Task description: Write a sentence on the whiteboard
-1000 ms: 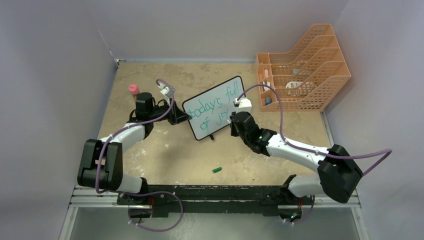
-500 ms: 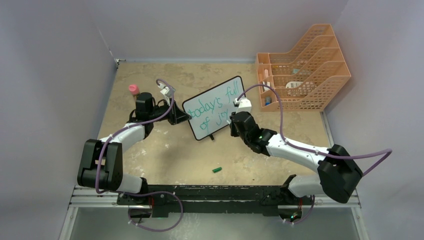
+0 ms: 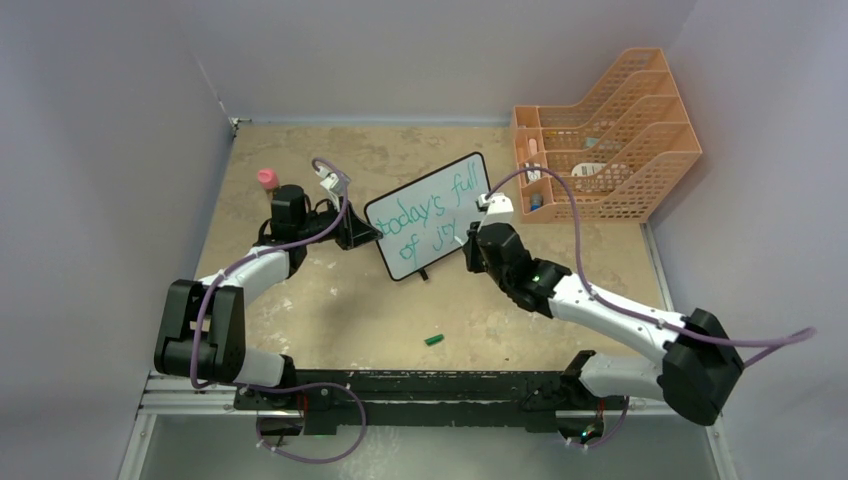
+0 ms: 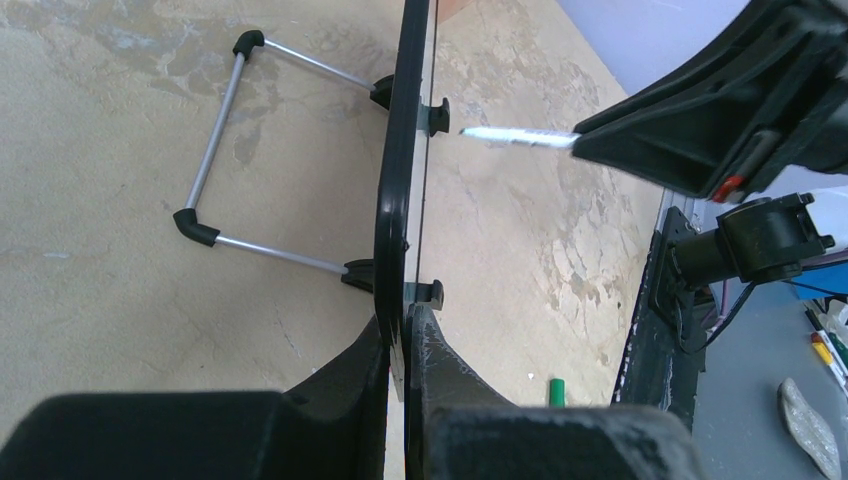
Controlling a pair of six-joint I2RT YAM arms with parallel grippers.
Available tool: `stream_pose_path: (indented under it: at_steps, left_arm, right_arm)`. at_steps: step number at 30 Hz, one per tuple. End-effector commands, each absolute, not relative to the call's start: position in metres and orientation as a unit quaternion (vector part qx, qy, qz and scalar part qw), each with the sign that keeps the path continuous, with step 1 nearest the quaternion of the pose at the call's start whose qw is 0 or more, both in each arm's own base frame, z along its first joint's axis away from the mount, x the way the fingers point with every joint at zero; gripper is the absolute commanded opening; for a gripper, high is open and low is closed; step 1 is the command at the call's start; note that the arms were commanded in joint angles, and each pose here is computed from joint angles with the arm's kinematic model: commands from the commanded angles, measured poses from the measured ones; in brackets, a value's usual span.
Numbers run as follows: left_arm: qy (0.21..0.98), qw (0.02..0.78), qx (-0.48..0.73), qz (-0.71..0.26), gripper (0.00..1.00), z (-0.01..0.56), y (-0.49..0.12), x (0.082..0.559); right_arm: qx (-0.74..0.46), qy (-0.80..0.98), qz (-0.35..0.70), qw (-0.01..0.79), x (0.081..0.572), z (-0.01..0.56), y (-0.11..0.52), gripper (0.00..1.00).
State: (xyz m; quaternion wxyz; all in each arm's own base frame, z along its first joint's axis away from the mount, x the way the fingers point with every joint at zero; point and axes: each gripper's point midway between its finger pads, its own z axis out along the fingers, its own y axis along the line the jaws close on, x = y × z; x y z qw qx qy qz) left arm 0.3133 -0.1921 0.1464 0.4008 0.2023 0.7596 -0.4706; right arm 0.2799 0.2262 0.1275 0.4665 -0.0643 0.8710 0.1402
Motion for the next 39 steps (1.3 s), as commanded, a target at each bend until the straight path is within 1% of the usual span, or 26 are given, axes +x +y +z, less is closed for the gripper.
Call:
stream_pose_path:
  at_steps: [1, 8, 16, 39]
  left_arm:
    - [0.737, 0.439, 0.228, -0.46, 0.0, 0.171, -0.194, 0.321]
    - [0.737, 0.44, 0.228, -0.46, 0.0, 0.172, -0.194, 0.321]
    - [0.737, 0.439, 0.228, -0.461, 0.0, 0.171, -0.194, 0.321]
    - [0.734, 0.436, 0.231, -0.466, 0.0, 0.171, -0.195, 0.32]
  right_arm:
    - [-0.036, 0.849, 0.125, 0.512, 0.285, 0.159, 0.206, 0.0]
    - [-0.008, 0.842, 0.124, 0.525, 0.288, 0.157, 0.192, 0.0]
    - [-0.003, 0.831, 0.15, 0.535, 0.299, 0.156, 0.202, 0.0]
    - [-0.001, 0.833, 0.145, 0.534, 0.32, 0.141, 0.211, 0.0]
